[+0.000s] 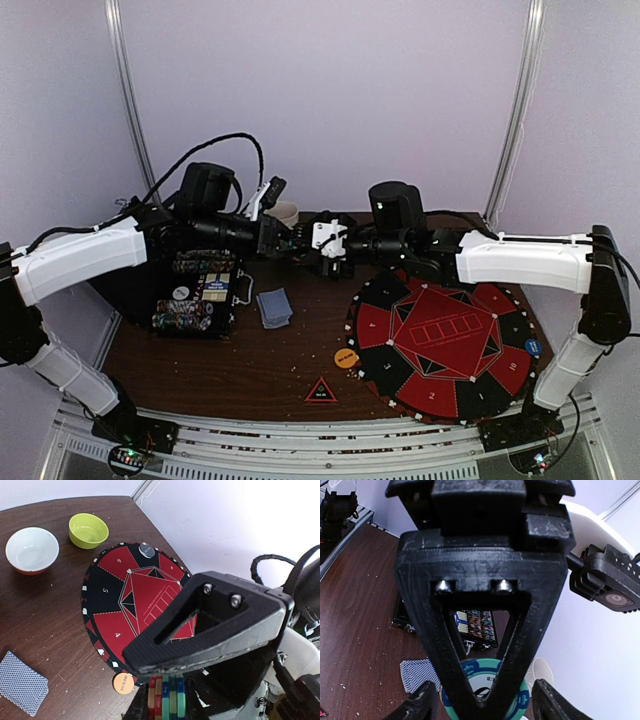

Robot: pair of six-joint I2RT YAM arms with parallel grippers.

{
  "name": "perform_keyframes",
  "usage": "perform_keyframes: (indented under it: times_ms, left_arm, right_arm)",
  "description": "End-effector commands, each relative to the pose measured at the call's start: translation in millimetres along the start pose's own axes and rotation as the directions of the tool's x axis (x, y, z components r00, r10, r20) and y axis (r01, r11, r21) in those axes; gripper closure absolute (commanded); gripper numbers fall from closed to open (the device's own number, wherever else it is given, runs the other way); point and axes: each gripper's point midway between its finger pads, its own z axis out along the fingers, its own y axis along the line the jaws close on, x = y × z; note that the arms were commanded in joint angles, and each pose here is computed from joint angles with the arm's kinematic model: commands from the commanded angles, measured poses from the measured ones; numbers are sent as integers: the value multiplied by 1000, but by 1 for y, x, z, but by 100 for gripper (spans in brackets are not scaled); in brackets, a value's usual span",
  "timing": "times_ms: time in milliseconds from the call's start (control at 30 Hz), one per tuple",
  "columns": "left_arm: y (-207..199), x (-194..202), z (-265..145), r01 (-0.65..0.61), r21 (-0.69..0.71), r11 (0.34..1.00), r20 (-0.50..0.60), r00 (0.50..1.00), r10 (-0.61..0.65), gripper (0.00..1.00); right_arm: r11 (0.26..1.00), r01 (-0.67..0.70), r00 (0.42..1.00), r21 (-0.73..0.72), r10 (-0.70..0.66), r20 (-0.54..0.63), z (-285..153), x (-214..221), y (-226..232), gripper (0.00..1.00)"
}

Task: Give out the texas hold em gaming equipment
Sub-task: Pass from the left arm to the right

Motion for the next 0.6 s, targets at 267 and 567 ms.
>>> perform_keyframes:
  times_ms: [267, 567]
  left_arm:
    - [-4, -4, 5, -13, 47, 999, 26, 1000, 12, 100]
    - [3, 1, 11, -6, 43, 999, 9, 1000, 6, 97]
  right_arm:
    - [998, 19, 999, 61, -21, 24, 4, -16, -14, 64]
    - [996, 5, 1000, 84, -6, 11, 3, -16, -16, 50]
